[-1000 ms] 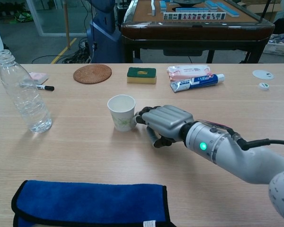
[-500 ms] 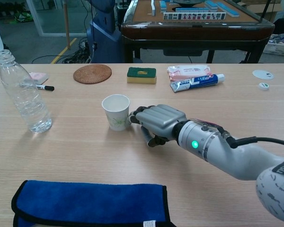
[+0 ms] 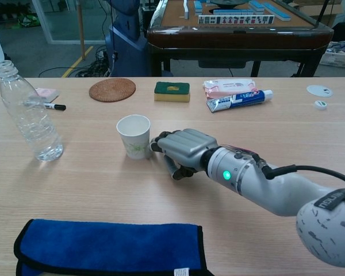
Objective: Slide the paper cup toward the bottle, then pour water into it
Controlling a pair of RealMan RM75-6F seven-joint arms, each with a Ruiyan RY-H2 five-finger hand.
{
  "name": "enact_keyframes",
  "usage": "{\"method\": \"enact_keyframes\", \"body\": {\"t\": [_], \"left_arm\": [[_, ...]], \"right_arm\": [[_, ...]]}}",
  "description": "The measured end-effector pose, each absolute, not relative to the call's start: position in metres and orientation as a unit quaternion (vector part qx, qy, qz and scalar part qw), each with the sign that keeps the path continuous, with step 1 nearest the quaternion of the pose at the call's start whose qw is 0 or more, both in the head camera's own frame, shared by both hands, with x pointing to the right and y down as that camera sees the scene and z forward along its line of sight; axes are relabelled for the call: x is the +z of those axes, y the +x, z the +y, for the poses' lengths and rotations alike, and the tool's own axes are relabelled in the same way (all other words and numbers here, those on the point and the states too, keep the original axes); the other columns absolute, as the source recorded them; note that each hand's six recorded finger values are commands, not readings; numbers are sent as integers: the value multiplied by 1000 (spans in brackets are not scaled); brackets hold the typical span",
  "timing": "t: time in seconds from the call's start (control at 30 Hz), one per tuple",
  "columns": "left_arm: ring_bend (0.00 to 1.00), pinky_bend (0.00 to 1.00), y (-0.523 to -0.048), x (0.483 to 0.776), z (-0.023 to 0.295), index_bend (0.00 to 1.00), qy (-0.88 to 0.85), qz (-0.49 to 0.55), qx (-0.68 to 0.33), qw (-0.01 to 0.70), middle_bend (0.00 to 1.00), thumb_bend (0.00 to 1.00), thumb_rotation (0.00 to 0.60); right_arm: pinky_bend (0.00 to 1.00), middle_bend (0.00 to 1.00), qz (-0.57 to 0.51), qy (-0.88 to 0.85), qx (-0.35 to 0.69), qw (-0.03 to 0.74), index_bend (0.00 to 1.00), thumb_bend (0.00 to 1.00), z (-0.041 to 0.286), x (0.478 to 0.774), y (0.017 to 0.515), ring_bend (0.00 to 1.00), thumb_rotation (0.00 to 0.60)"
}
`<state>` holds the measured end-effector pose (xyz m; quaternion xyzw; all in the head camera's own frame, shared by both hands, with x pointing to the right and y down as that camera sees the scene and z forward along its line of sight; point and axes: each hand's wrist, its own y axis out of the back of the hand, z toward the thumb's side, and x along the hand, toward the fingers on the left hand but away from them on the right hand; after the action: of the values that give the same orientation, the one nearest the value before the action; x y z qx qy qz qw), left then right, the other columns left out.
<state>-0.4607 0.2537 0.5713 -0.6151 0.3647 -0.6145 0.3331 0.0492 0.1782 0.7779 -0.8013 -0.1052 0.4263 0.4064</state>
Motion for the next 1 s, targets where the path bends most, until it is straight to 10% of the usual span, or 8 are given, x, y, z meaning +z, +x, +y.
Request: {"method": "enact_keyframes", "body": {"t": [1.0], "left_arm": [[343,567,-461,576,254,224,-617,360,-618,328,358,0,600]], "right_arm": [[118,104,-100,-810,396,421,227,1000,180,769,15,25,600]]}}
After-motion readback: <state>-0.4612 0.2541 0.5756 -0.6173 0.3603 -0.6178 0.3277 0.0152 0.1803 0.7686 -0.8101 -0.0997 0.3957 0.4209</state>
